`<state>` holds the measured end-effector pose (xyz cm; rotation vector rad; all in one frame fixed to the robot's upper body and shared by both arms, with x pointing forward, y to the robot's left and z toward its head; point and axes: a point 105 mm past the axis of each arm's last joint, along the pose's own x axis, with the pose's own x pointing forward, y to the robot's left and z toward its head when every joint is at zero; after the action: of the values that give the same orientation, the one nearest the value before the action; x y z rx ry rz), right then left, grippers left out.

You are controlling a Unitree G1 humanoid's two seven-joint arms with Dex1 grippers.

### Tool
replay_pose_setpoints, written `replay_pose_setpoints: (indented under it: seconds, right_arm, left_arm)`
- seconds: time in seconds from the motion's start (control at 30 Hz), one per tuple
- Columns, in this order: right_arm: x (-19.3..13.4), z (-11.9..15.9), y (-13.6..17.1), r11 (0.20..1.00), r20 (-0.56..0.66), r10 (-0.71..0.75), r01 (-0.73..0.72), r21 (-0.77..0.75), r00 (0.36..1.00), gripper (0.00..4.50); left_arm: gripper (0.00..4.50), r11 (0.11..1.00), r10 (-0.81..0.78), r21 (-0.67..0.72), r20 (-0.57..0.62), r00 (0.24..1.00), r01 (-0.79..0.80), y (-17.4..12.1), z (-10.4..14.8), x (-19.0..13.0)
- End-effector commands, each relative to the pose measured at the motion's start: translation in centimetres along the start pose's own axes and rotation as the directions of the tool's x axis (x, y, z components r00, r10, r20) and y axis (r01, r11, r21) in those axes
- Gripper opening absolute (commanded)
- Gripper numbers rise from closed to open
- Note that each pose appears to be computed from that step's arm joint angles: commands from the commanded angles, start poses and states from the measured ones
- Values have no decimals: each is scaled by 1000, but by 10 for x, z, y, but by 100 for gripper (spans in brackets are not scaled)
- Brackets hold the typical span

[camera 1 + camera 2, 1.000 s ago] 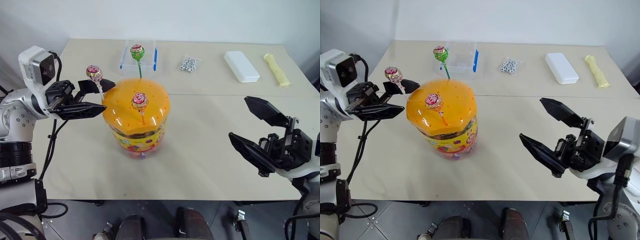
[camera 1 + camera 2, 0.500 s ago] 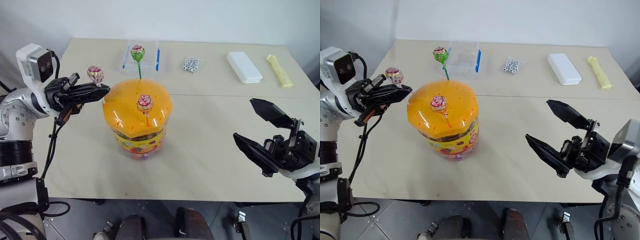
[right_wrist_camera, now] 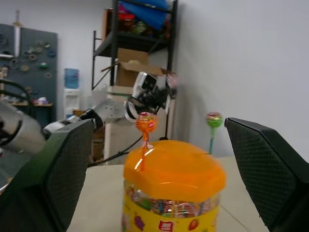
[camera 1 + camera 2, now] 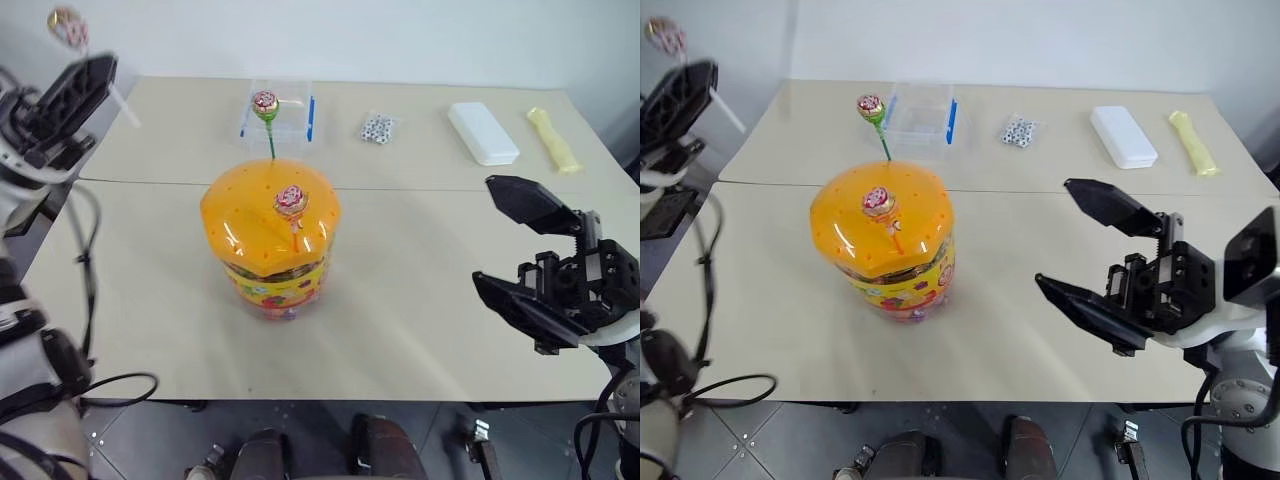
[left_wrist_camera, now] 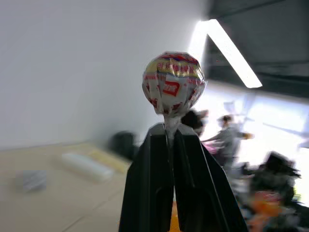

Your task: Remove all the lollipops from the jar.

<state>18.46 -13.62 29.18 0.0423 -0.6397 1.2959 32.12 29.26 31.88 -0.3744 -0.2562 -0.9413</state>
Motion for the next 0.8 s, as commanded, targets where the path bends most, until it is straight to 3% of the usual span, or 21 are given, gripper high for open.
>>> replay_pose_setpoints:
  seconds: [0.03,0.13,0.2,0.23,0.4,0.63,0.8]
  right_arm:
    - [0,-5,3,997,-54,75,-76,-2,996,450]
    - [-7,-19,3,995,-131,102,-100,19,986,450]
    - [-14,-27,1,995,-182,99,-95,31,978,450]
    - [-19,-34,1,995,-223,99,-94,33,970,450]
    - [-33,-52,-5,997,-323,74,-76,6,944,450]
    - [-32,-53,-9,997,-303,70,-72,5,951,450]
    - [-33,-49,-17,999,-285,38,-42,-6,958,450]
  left_arm:
    - [5,936,343,164,-237,909,-311,41,-32,-54]
    - [5,846,528,284,-335,781,-451,59,-47,-88]
    - [5,806,585,365,-367,723,-467,60,-54,-101]
    - [5,788,613,407,-441,656,-462,60,-66,-113]
    - [5,824,563,349,-592,577,-447,37,-101,-126]
    - [201,836,535,315,-651,538,-449,20,-109,-130]
    - [355,875,483,349,-606,632,-335,14,-90,-124]
